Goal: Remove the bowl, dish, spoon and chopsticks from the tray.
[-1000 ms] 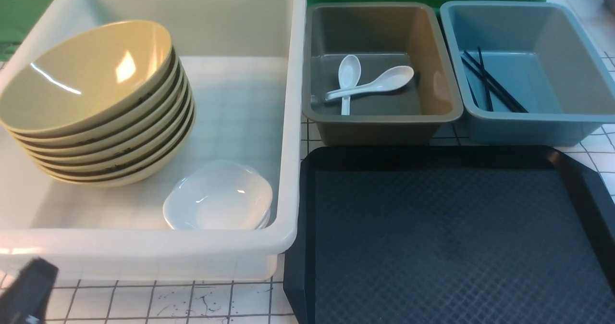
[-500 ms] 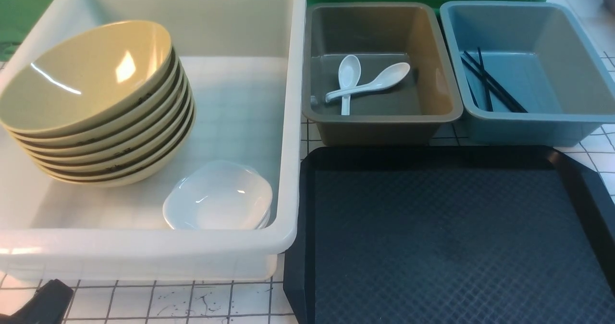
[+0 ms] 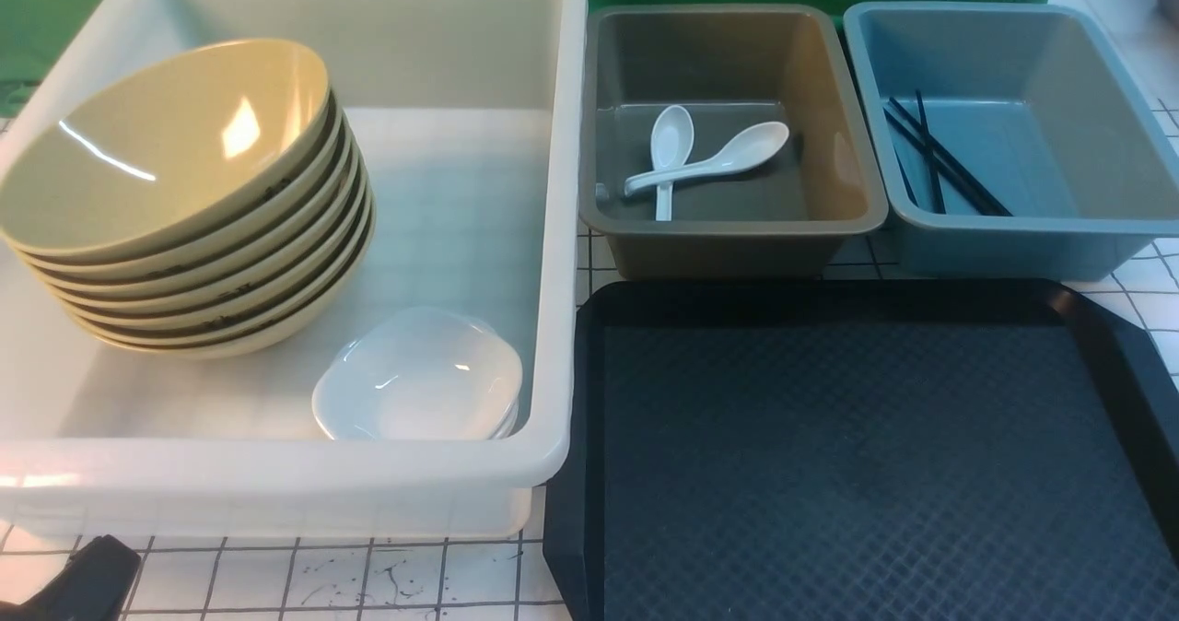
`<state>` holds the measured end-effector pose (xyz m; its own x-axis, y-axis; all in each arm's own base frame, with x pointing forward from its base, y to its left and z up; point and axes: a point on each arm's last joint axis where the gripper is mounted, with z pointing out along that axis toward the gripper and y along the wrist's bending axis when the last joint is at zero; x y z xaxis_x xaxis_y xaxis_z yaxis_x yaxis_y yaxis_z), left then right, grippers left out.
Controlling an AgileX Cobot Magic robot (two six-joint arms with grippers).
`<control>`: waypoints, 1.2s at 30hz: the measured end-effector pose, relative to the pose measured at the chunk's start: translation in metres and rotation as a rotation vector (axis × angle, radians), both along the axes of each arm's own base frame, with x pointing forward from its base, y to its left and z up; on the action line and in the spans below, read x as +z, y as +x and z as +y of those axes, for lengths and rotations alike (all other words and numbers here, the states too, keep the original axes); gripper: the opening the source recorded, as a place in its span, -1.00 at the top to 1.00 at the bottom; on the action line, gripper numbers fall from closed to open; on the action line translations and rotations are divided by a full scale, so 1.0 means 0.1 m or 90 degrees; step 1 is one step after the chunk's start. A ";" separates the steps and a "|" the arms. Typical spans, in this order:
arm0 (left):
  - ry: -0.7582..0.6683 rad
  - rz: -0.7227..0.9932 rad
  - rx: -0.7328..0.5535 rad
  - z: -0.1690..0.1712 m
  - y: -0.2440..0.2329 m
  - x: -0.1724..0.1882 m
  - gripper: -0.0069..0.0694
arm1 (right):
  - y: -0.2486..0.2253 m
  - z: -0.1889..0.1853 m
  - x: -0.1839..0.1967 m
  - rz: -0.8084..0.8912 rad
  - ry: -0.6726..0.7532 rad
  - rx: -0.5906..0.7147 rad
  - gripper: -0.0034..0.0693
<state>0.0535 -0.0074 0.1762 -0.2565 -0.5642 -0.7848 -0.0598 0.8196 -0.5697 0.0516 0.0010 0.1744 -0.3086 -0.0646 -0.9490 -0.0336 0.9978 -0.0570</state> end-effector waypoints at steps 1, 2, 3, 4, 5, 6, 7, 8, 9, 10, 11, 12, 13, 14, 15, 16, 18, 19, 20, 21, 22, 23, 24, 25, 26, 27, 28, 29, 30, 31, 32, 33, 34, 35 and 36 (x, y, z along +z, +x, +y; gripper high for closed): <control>0.000 0.000 0.000 0.00 0.00 0.00 0.82 | 0.00 0.00 0.00 0.000 0.000 0.000 0.65; 0.000 0.000 0.000 0.00 0.00 0.00 0.82 | 0.00 0.00 0.00 0.000 0.000 0.000 0.65; 0.000 0.000 0.000 0.00 0.00 0.00 0.82 | 0.00 0.00 0.00 0.000 0.000 0.000 0.65; 0.000 0.000 0.000 0.00 0.00 0.00 0.82 | 0.00 0.00 0.00 0.000 0.000 0.000 0.65; 0.000 0.000 0.000 0.00 0.00 0.00 0.82 | 0.00 0.00 0.00 0.000 0.000 0.000 0.64; 0.000 0.000 0.000 0.00 0.00 0.00 0.82 | 0.00 0.00 0.00 0.000 0.000 0.000 0.64; 0.000 0.000 0.000 0.00 0.00 0.00 0.82 | 0.00 0.00 0.00 0.000 0.000 0.000 0.64; 0.000 0.000 0.000 0.00 0.00 0.00 0.82 | 0.00 0.00 0.00 0.000 0.000 0.000 0.63; 0.000 0.000 0.000 0.00 0.00 0.00 0.82 | 0.00 0.00 0.00 0.000 0.000 0.000 0.63; 0.000 0.000 0.000 0.00 0.00 0.00 0.82 | 0.00 0.00 0.00 0.000 0.000 0.000 0.63; 0.000 0.000 0.000 0.00 0.00 0.00 0.82 | 0.00 0.00 0.00 0.000 0.000 0.000 0.63; 0.000 0.000 0.000 0.00 0.00 0.00 0.82 | 0.00 0.00 0.00 0.000 0.000 0.000 0.63; 0.000 0.000 0.000 0.00 0.00 0.00 0.82 | 0.00 0.00 0.00 0.000 0.000 0.000 0.63; 0.000 0.000 0.000 0.00 0.00 0.00 0.82 | 0.00 0.00 0.00 0.000 0.000 0.000 0.63; 0.000 0.000 0.000 0.00 0.00 0.00 0.82 | 0.00 0.00 0.00 0.000 0.000 0.000 0.63; 0.000 0.000 0.000 0.00 0.00 0.00 0.82 | 0.00 0.00 0.00 0.000 0.000 0.000 0.63; 0.000 0.000 0.000 0.00 0.00 0.00 0.82 | 0.00 0.00 0.00 0.000 0.000 0.000 0.62; 0.000 0.000 0.000 0.00 0.00 0.00 0.82 | 0.00 0.00 0.00 0.000 0.000 0.000 0.62; 0.000 0.000 0.000 0.00 0.00 0.00 0.82 | 0.00 0.00 0.00 0.000 0.000 0.000 0.62; 0.000 0.000 0.000 0.00 0.00 0.00 0.82 | 0.00 0.00 0.00 0.000 0.000 0.000 0.62; 0.000 0.000 0.000 0.00 0.00 0.00 0.82 | 0.00 0.00 0.00 0.000 0.000 0.000 0.62; 0.000 0.000 0.000 0.00 0.00 0.00 0.82 | 0.00 0.00 0.00 0.000 0.000 0.000 0.62; 0.000 0.000 0.000 0.00 0.00 0.00 0.82 | 0.00 0.00 0.00 0.000 0.000 0.000 0.62; 0.000 0.000 0.000 0.00 0.00 0.00 0.82 | 0.00 0.00 0.00 0.000 0.000 0.000 0.61; 0.000 0.000 0.000 0.00 0.00 0.00 0.82 | 0.00 0.00 0.00 0.000 0.000 0.000 0.61; 0.000 0.000 0.000 0.00 0.00 0.00 0.82 | 0.00 0.00 0.00 0.000 0.000 0.000 0.61; 0.000 0.000 0.000 0.00 0.00 0.00 0.82 | 0.00 0.00 0.00 0.000 0.000 0.000 0.60; 0.000 0.000 0.000 0.00 0.00 0.00 0.82 | 0.00 0.00 0.00 0.000 0.000 0.000 0.60; 0.000 0.000 0.000 0.00 0.00 0.00 0.82 | 0.00 0.00 0.00 0.000 0.000 0.000 0.60; 0.000 0.000 0.000 0.00 0.00 0.00 0.82 | 0.00 0.00 0.00 0.000 0.000 0.000 0.60; 0.000 0.000 0.000 0.00 0.00 0.00 0.82 | 0.00 0.00 0.00 0.000 0.000 0.000 0.60; 0.000 0.000 0.000 0.00 0.00 0.00 0.82 | 0.00 0.00 0.00 0.000 0.000 0.000 0.60; 0.000 0.000 0.000 0.00 0.00 0.00 0.82 | 0.00 0.00 0.00 0.000 0.000 0.000 0.59; 0.000 0.000 0.000 0.00 0.00 0.00 0.82 | 0.00 0.00 0.00 0.000 0.000 0.000 0.59; 0.000 0.000 0.000 0.00 0.00 0.00 0.82 | 0.00 0.00 0.00 0.000 0.000 0.000 0.58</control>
